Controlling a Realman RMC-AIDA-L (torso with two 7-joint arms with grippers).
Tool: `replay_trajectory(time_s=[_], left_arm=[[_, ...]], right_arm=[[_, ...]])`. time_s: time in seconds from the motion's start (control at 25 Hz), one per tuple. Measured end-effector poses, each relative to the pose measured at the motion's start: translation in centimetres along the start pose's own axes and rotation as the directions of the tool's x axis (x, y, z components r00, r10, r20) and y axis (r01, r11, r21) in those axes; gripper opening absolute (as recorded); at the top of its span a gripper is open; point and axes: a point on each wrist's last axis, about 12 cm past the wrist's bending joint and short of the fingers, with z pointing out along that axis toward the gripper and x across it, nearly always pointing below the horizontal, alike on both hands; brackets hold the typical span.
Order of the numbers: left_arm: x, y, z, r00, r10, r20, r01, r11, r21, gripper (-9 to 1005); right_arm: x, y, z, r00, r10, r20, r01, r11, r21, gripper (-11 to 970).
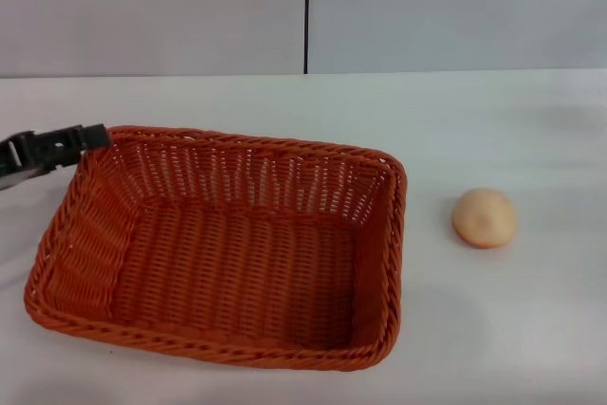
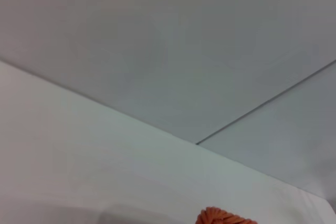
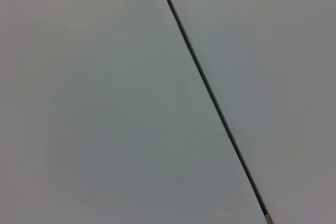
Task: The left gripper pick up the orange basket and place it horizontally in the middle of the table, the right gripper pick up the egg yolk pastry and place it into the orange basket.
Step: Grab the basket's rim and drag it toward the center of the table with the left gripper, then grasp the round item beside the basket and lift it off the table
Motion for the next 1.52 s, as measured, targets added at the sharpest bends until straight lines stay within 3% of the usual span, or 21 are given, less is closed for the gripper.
replay_trajectory(time_s=[0.16,0.36,0.4,0.48,0.64,0.68,0.72,0.76,0.8,0.88,0.96,1.0,1.04,1.08,1.12,1.24,1.28,1.32,1.52], left_arm=[[-1.2,0.4,-2.2,0.999,0.021,0.037,-0.020,1.000,-0.017,676],[-1.6,0.6,-3.0,0.996,0.038,0.083,-0.037,0.999,-0.014,698],[-1.9,0.3,-3.6,0.973,0.131,0.190,-0.138,0.990,0.026,702],[-2.1,-0.1,-3.4,0.941,0.207,0.267,-0.230,0.972,0.056,702],[-1.9,-0.2,-2.7,0.885,0.277,0.374,-0.334,0.938,0.097,702],[-1.9,-0.2,-2.6,0.876,0.288,0.386,-0.350,0.932,0.099,701],[-1.9,-0.2,-2.3,0.863,0.306,0.401,-0.372,0.923,0.098,701],[-1.9,-0.2,-2.1,0.854,0.321,0.410,-0.390,0.916,0.097,701],[-1.9,-0.2,-1.7,0.838,0.337,0.428,-0.414,0.905,0.098,701],[-1.9,-0.2,-1.5,0.830,0.347,0.438,-0.428,0.898,0.100,701],[-1.8,-0.3,-1.0,0.800,0.378,0.465,-0.471,0.877,0.098,701],[-1.8,-0.3,-1.0,0.800,0.378,0.465,-0.471,0.877,0.098,701],[-1.8,-0.4,-0.8,0.776,0.399,0.488,-0.500,0.861,0.092,702],[-1.6,-0.5,-0.6,0.743,0.417,0.523,-0.534,0.841,0.087,702],[-1.6,-0.5,-0.6,0.743,0.417,0.523,-0.534,0.841,0.087,702],[-0.9,-0.6,-0.1,0.657,0.448,0.607,-0.602,0.796,0.064,701],[-0.9,-0.6,-0.1,0.657,0.448,0.607,-0.602,0.796,0.064,701],[-0.6,-0.6,0.4,0.619,0.456,0.640,-0.622,0.782,0.045,701],[-0.6,-0.7,1.1,0.609,0.463,0.644,-0.636,0.770,0.048,700]], right_arm=[[-0.3,-0.1,0.3,1.000,-0.025,-0.016,0.025,1.000,-0.017,622],[-0.8,-0.1,0.9,0.998,-0.010,-0.070,0.005,0.997,-0.083,622],[-1.3,-0.1,1.4,0.993,0.007,-0.115,-0.021,0.992,-0.127,622],[-1.5,-0.1,1.6,0.990,0.011,-0.141,-0.033,0.988,-0.150,621],[-2.8,0.2,2.5,0.956,-0.010,-0.294,-0.075,0.959,-0.275,621],[-3.5,0.8,3.0,0.923,-0.060,-0.381,-0.085,0.932,-0.352,621],[-3.5,0.8,3.0,0.923,-0.060,-0.381,-0.085,0.932,-0.352,621],[-3.9,1.1,3.1,0.900,-0.086,-0.428,-0.098,0.916,-0.390,621],[-5.0,1.9,3.4,0.844,-0.168,-0.509,-0.113,0.873,-0.474,621],[-5.6,2.2,3.5,0.817,-0.210,-0.537,-0.114,0.854,-0.508,621],[-6.8,2.9,3.5,0.748,-0.296,-0.594,-0.131,0.811,-0.570,621],[-7.7,3.6,3.7,0.686,-0.360,-0.632,-0.150,0.780,-0.607,621],[-7.7,3.6,3.7,0.686,-0.360,-0.632,-0.150,0.780,-0.607,621],[-8.0,3.9,3.8,0.650,-0.392,-0.651,-0.163,0.765,-0.623,621],[-8.2,4.3,3.9,0.612,-0.421,-0.669,-0.180,0.750,-0.637,621],[-8.3,5.5,4.3,0.507,-0.500,-0.702,-0.215,0.716,-0.665,622],[-8.2,5.8,4.5,0.476,-0.525,-0.705,-0.216,0.708,-0.673,622],[-8.1,6.5,4.8,0.430,-0.572,-0.698,-0.210,0.689,-0.694,622],[-7.4,7.9,5.1,0.349,-0.660,-0.665,-0.198,0.641,-0.741,622]])
